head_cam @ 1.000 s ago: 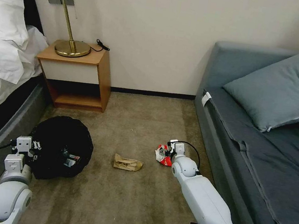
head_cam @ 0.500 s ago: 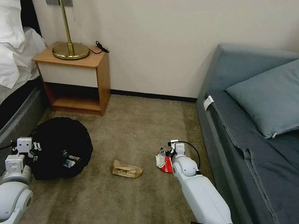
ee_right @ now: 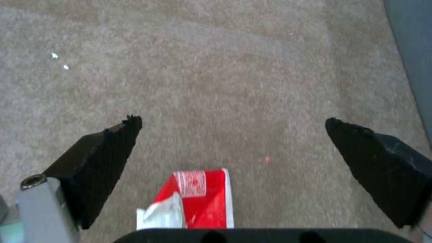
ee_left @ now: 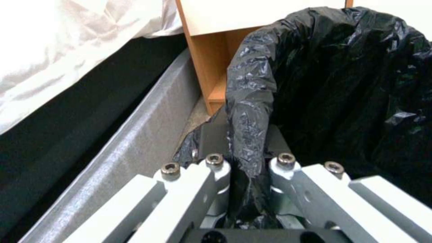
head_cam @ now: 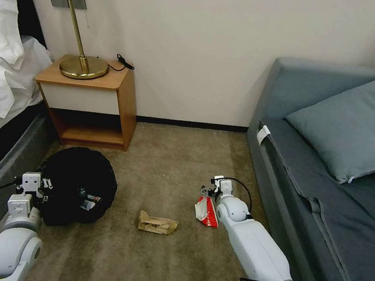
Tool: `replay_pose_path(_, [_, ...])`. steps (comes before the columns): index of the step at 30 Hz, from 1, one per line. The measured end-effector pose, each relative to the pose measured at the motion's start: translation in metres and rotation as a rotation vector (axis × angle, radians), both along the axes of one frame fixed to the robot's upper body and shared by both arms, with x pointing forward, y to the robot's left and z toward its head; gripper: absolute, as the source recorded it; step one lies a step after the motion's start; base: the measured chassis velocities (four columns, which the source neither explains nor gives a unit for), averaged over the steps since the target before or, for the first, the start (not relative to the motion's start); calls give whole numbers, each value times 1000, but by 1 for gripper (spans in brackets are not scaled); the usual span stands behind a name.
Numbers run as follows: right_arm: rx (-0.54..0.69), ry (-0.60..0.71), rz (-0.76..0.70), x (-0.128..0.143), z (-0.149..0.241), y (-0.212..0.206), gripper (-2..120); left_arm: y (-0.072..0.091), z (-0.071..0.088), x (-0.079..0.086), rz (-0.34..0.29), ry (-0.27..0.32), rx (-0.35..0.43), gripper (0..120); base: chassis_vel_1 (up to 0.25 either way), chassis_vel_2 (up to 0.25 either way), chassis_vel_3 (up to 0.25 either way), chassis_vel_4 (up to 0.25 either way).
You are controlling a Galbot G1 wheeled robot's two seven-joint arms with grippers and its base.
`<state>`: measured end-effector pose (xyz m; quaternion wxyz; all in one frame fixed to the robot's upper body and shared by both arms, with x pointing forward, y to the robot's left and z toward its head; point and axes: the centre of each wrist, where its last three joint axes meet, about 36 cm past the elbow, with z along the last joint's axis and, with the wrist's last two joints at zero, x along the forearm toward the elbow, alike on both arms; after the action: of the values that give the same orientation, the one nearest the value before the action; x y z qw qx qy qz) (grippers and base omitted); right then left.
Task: Pick up the trash bin, then pick up the garbage on the floor and place it into the trash bin.
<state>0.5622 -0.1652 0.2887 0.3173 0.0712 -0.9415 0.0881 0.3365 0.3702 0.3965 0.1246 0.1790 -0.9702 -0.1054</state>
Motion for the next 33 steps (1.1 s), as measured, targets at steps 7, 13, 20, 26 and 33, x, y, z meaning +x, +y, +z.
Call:
replay_pose_path(7, [0, 3, 10, -2, -2, 3, 100, 1, 0, -2, -1, 2, 1, 4, -65, 61, 64, -65])
replay_pose_path(13, [-5, 6, 24, -4, -4, 3, 100, 0, -1, -3, -2, 1, 1, 4, -77, 56, 65, -79])
replay_pose_path(20, [-14, -5, 98, -4, 2, 9, 100, 1, 0, -5, 0, 0, 2, 4, -82, 73, 74, -78])
replay_pose_path(26, [-2, -16, 182, -1, 15, 20, 100, 2, 2, -6, 3, -3, 4, 4, -29, 42, 32, -27])
replay_pose_path(33, [10, -8, 324, -2, 37, 39, 100, -1, 0, -10, 11, -2, 3, 4, 0, 0, 0, 0])
